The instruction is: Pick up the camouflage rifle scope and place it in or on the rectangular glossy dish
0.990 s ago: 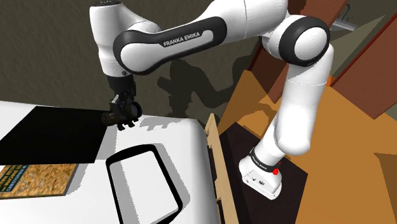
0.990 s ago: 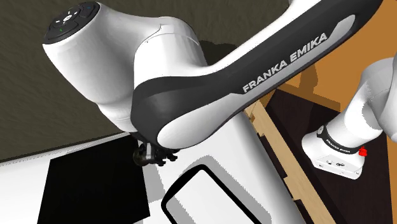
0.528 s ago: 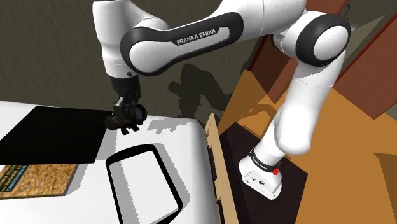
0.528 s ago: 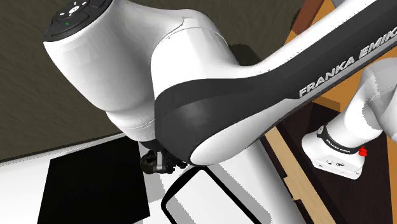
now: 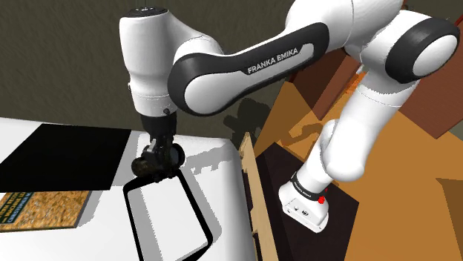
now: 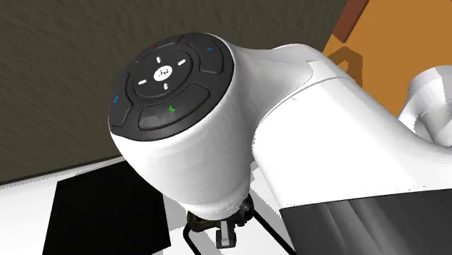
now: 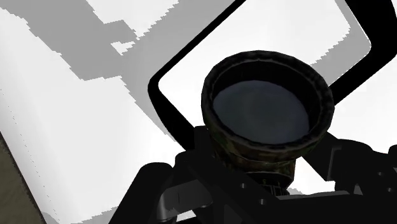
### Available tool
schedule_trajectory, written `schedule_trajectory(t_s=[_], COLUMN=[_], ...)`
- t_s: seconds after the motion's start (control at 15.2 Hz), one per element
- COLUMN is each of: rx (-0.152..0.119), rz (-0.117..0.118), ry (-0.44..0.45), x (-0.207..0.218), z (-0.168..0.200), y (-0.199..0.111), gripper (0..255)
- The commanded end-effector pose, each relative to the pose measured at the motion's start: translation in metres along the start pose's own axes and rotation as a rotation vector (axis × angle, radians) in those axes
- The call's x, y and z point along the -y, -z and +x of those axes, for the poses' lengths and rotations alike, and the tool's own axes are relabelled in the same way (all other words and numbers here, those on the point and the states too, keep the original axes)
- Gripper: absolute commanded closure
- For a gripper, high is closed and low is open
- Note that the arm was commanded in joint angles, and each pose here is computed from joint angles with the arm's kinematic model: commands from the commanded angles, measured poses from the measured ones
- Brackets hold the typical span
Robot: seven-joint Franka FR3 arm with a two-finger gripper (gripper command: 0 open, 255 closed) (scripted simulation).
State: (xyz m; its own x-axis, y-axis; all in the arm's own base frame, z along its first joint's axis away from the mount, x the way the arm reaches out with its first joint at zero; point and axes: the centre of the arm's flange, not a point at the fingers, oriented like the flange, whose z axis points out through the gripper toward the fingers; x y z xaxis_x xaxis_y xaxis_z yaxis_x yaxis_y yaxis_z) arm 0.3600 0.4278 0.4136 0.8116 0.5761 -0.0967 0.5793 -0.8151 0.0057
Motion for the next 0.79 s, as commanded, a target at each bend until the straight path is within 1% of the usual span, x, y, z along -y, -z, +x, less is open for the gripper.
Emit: schedule_trajectory(t_s=[0.0,0.26,0.33,0.73], rx=[0.0,0.0,0.0,0.0], rz=[0.0,0.0,0.0,0.0], ry=[-0.001,-0.001,-0.001,-0.001], x=[0.017,0.056,0.071,0.072], z=[-0.02,-0.056,-0.069,-0.066], y=[0.003,0.003,0.003,-0.029], gripper=[255,255,255,255])
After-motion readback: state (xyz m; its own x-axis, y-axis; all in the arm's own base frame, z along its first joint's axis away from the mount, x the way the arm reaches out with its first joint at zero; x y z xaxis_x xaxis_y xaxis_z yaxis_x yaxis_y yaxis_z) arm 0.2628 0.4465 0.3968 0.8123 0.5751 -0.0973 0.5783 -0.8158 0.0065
